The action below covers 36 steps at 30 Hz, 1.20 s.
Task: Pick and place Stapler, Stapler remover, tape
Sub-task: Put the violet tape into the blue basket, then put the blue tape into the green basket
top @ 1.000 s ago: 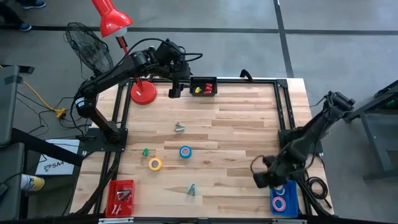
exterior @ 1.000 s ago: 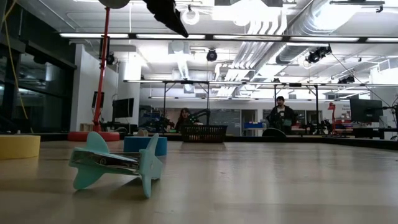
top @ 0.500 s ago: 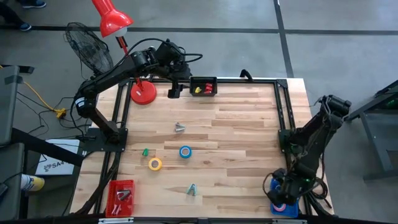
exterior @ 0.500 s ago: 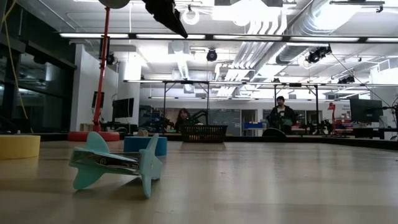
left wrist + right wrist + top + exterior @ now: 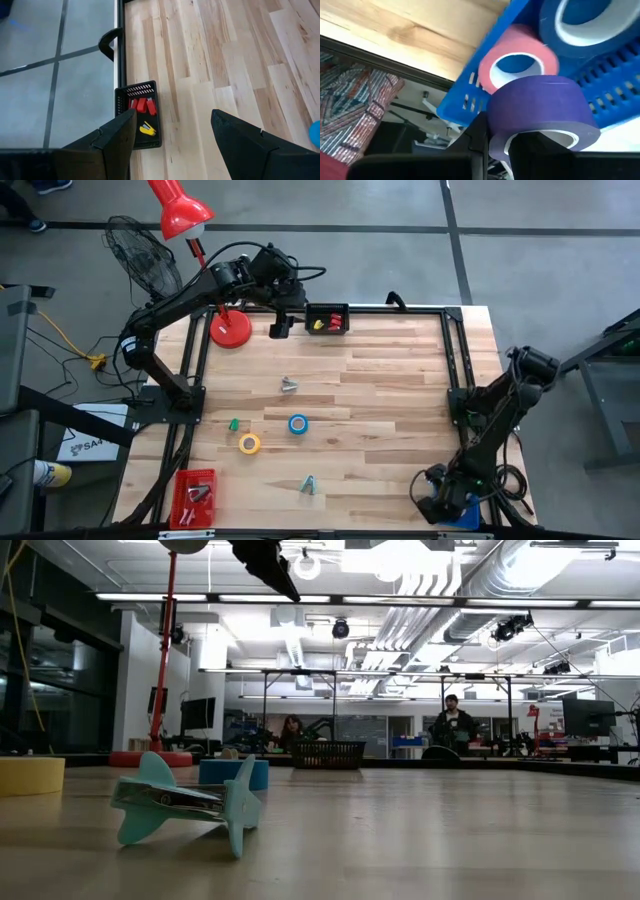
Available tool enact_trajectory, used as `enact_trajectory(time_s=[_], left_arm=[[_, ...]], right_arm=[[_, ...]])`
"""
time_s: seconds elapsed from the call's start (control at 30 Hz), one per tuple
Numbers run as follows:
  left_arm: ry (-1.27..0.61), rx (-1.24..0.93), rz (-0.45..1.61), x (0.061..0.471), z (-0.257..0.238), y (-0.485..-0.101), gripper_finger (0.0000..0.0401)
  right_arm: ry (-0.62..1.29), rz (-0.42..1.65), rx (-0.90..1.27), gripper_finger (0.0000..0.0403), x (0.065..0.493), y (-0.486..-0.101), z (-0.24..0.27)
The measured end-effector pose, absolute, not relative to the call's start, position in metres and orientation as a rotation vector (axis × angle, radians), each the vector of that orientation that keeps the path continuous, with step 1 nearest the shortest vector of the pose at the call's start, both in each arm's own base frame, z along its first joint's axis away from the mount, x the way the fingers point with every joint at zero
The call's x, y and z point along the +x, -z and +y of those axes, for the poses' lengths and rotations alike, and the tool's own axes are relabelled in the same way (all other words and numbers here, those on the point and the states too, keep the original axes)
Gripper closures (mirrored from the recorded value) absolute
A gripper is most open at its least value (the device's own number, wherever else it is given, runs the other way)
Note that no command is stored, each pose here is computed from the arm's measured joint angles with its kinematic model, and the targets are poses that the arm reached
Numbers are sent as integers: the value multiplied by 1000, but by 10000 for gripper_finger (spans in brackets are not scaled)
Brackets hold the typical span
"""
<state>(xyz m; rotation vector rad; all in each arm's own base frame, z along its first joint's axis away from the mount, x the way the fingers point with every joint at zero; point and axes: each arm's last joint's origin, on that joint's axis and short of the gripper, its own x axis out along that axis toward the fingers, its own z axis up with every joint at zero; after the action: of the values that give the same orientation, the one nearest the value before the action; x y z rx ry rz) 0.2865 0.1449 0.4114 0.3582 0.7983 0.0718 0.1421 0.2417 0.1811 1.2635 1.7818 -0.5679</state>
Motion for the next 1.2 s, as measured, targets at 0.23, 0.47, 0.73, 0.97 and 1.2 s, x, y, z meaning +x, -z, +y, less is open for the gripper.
enact_trajectory(time_s=[0.23,0.47,0.73,0.97,1.2], left_arm=[[-68,369,799,287,145,-411,149],[-67,372,799,287,145,-411,149],[-67,373,799,287,145,-411,149],[-67,373,798,287,145,-411,149],[-66,372,799,287,145,-411,149]], right_arm=[[576,1775,1261,365,148,-165,250],[595,1778,1239,342,148,-161,250],[601,1809,1212,268,147,-161,248],[539,1811,1247,216,147,-173,248],[398,1791,1304,211,141,-206,238]])
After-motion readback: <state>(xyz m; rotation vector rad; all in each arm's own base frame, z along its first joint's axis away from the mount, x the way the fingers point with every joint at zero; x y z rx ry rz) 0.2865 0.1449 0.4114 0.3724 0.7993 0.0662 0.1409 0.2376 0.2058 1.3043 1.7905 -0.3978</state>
